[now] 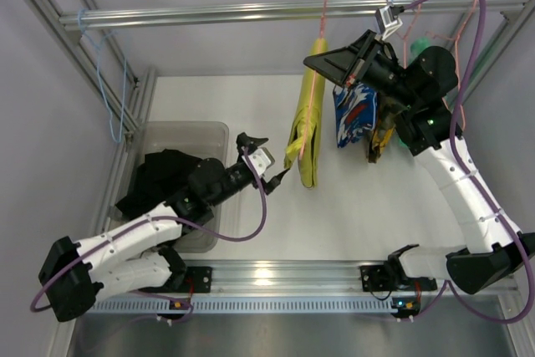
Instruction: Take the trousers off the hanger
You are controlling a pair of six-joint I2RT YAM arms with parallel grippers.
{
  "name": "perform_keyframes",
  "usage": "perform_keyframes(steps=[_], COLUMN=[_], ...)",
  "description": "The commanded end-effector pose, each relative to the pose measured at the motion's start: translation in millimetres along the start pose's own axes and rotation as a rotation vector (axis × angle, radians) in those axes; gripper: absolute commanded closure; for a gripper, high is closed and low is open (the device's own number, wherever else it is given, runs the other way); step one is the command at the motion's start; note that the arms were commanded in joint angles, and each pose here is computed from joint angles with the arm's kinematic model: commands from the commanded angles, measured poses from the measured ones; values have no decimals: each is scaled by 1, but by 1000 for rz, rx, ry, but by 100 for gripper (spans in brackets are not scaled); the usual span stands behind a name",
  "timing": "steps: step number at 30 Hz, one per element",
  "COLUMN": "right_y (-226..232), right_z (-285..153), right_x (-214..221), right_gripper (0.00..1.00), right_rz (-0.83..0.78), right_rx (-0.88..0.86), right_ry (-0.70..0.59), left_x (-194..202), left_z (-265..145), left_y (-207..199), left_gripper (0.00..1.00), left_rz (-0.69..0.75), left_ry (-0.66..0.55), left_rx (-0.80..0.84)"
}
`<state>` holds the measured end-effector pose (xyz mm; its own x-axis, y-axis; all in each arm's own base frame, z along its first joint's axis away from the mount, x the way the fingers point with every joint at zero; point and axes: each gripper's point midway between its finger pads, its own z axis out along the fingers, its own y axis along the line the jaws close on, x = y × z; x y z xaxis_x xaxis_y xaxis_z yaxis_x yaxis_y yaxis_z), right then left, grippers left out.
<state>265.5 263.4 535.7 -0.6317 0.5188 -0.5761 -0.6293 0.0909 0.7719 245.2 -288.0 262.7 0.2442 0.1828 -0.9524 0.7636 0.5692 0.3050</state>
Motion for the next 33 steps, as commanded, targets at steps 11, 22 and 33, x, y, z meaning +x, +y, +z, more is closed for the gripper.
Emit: perform_keyframes(steps=[11, 22, 33], right_y=[86, 84, 79], right_z=[-17, -16, -19], right_x=[-33, -32, -27], right_gripper=[100, 100, 100], right_rz=[-252, -248, -245], right_rx=[-228, -227, -215], right_ry=[-148, -144, -134], left_x=[-77, -61, -75], left_z=[16, 7, 25], left_y=[28, 4, 16], left_gripper=[1, 1, 1], left_rz=[-120, -98, -59], left_ry=[-211, -161, -158], left_rx=[-107, -66, -204])
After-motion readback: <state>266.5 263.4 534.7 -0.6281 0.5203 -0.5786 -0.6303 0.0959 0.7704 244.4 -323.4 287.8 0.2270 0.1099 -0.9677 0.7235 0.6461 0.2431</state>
